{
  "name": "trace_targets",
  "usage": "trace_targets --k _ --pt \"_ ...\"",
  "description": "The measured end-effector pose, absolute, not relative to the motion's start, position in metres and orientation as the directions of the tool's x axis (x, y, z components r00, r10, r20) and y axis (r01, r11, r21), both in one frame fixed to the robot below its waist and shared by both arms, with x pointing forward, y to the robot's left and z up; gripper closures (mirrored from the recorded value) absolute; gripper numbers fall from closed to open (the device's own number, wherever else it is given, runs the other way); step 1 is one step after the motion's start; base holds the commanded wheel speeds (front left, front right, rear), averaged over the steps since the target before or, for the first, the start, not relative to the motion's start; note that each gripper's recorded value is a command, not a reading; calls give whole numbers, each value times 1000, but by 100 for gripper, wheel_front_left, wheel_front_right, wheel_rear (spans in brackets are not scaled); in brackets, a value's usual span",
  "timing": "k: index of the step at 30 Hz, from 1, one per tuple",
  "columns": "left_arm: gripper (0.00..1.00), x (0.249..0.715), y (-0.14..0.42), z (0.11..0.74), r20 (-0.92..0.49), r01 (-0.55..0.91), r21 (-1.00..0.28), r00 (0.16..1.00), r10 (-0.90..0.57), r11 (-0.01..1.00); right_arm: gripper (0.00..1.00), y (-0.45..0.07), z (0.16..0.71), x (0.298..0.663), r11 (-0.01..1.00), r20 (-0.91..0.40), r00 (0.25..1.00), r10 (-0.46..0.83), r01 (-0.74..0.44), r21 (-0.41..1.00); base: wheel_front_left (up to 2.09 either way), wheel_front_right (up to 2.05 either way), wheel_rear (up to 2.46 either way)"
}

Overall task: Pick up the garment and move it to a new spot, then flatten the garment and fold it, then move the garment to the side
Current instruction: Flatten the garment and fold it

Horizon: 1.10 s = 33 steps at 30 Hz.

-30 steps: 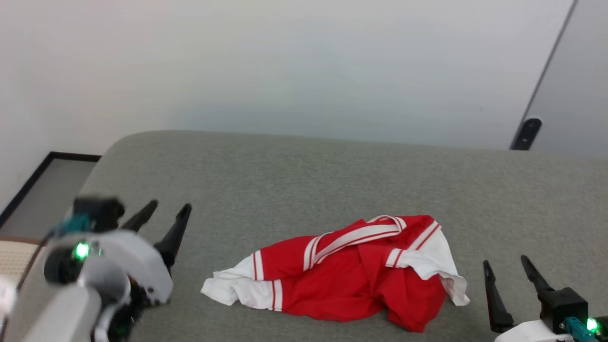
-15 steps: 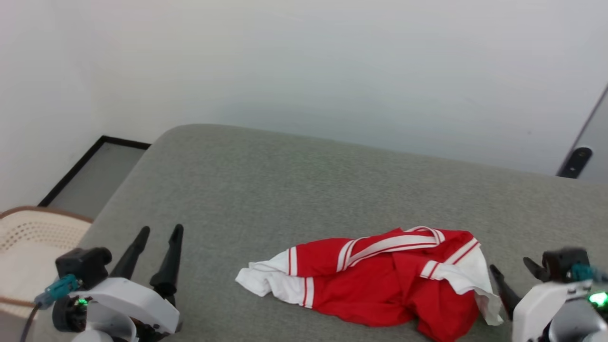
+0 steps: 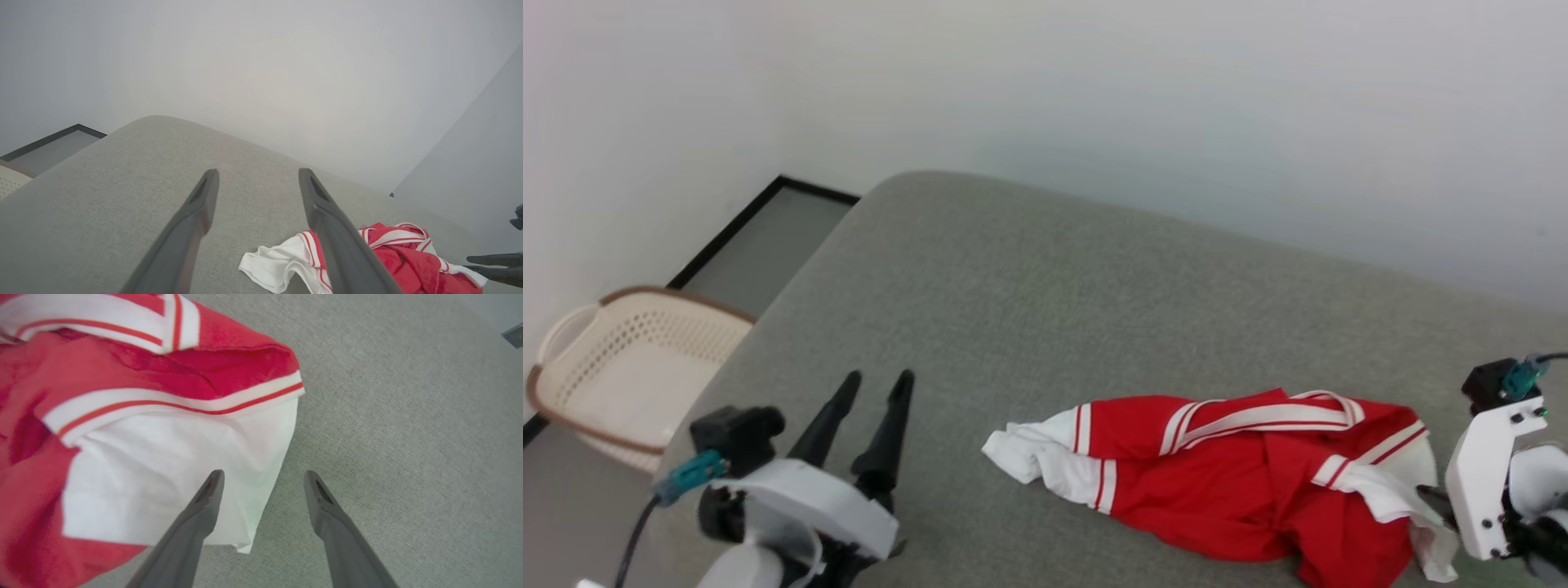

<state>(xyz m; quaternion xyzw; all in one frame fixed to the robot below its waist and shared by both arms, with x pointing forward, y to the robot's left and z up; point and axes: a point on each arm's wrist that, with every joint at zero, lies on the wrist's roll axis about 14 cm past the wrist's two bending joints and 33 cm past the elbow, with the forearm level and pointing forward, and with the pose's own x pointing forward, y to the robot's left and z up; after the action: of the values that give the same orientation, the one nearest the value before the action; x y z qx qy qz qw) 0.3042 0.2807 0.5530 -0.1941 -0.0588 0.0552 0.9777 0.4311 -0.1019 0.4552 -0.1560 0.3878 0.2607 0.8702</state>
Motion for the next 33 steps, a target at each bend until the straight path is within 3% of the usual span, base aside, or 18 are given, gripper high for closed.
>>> trace_targets --k 3,4,5,6,7,9,10,12,15,16,17,20,27,33 --pt "0 315 275 551 97 -77 -413 987 128 907 0 -104 437 444 813 -823 493 283 -579 -67 0 0 0" --pt "0 315 275 551 97 -77 -413 987 128 907 7 -104 437 444 813 -823 493 283 -579 -67 0 0 0" --pt "0 318 275 545 85 -89 -430 987 138 898 37 -100 425 448 816 -850 448 276 -576 -39 0 0 0" --pt "0 319 276 542 78 -97 -438 986 146 894 48 -97 418 448 818 -863 424 274 -575 -23 0 0 0" --pt "0 320 277 539 69 -108 -448 985 155 887 45 -94 411 447 815 -877 398 270 -579 -12 0 0 0" --pt "0 320 278 535 62 -115 -452 985 160 884 25 -93 405 447 814 -891 371 262 -581 -3 0 0 0" --pt "0 320 280 530 48 -131 -460 984 172 878 26 -89 395 446 808 -913 325 247 -589 9 0 0 0" --pt "0 320 282 528 44 -141 -462 982 182 875 2 -87 392 447 806 -921 307 242 -592 14 0 0 0" --pt "0 317 289 520 21 -172 -466 978 205 868 3 -80 383 449 796 -936 267 229 -605 23 0 0 0" --pt "0 316 291 518 19 -178 -466 977 210 867 68 -78 382 448 793 -941 253 224 -608 26 0 0 0" --pt "0 316 292 517 13 -183 -462 977 213 868 100 -76 380 449 793 -943 246 224 -608 30 0 0 0" --pt "0 315 294 515 5 -189 -457 977 215 869 100 -70 378 448 791 -941 242 238 -610 43 0 0 0" --pt "0 314 298 518 18 -180 -445 978 210 877 100 -68 394 455 795 -913 310 266 -605 26 0 0 0" --pt "0 319 290 523 35 -141 -435 984 173 889 100 -94 427 477 832 -862 436 260 -554 -29 0 0 0"
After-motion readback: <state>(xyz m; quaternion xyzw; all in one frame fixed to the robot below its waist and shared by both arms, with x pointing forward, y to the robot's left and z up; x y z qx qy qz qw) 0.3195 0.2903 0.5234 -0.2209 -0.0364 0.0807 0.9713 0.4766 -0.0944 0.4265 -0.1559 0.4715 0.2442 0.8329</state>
